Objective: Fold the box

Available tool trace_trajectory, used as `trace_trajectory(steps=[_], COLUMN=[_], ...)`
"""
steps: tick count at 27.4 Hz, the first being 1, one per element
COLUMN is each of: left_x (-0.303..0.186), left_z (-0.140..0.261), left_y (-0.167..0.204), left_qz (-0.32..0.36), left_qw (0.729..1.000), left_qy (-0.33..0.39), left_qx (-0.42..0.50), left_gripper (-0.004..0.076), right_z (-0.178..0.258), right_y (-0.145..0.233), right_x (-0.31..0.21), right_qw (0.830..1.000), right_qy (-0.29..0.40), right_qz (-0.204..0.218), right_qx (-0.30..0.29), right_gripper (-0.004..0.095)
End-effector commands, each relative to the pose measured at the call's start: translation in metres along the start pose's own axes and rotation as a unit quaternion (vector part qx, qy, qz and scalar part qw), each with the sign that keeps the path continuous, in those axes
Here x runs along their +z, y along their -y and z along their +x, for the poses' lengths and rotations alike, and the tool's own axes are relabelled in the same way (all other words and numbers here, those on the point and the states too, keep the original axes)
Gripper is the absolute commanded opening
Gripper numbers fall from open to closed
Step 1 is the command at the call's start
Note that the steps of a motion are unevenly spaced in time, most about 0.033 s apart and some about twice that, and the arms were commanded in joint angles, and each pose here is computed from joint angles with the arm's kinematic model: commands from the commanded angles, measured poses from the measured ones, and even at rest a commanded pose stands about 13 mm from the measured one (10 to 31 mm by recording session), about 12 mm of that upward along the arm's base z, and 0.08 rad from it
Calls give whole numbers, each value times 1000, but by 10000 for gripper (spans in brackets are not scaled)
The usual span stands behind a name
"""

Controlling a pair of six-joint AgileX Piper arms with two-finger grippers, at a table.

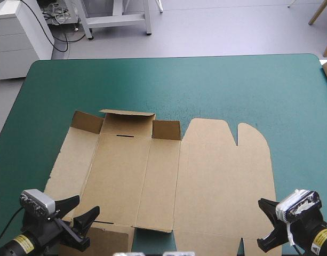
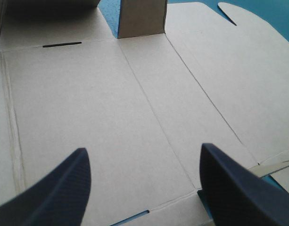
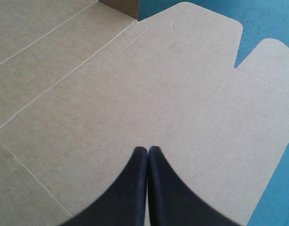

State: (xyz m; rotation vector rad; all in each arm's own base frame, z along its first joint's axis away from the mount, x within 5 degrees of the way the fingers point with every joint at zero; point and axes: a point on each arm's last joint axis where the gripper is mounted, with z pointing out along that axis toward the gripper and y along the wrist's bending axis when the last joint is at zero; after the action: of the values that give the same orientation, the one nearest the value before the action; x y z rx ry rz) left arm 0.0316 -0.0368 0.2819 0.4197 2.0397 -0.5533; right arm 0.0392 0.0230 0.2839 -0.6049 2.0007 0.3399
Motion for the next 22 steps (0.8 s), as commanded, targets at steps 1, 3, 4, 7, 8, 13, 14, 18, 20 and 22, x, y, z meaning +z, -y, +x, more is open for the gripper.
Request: trace_trajectory(steps=[1, 3, 4, 7, 8, 13, 14, 18, 20, 22], left_x=[-7, -11, -13, -19, -19, -11, -5, 17, 40, 62], left_z=[-24, -36, -42, -69, -80, -121, -129, -149, -157, -158], left_y=[0, -3, -4, -3, -3, -1, -2, -5, -10, -16], left_qz=[-19, -49, -62, -86, -91, -98, -99, -103, -104, -102], left_qw=[999, 999, 998, 996, 996, 994, 992, 986, 976, 962], left_qy=[27, 10, 2, -10, -20, -56, -74, -132, -190, -254], left_qx=[-18, -15, -13, -15, -12, -10, -12, -8, -5, 2], left_gripper=[474, 474, 474, 474, 474, 474, 474, 474, 474, 475], right_z=[-12, -12, -12, -12, -12, -12, -12, -12, -12, -12], right_y=[1, 1, 1, 1, 1, 1, 1, 1, 1, 1], right_x=[-3, -3, -3, -3, -3, -3, -3, -3, -3, -3], right_qw=[999, 999, 999, 999, 999, 999, 999, 999, 999, 999], right_qy=[40, 40, 40, 40, 40, 40, 40, 40, 40, 40], right_qz=[4, 4, 4, 4, 4, 4, 4, 4, 4, 4], right_qx=[-3, -3, -3, -3, -3, -3, -3, -3, -3, -3], right_gripper=[-21, -21, -21, -21, -22, -21, -21, -22, -21, -22])
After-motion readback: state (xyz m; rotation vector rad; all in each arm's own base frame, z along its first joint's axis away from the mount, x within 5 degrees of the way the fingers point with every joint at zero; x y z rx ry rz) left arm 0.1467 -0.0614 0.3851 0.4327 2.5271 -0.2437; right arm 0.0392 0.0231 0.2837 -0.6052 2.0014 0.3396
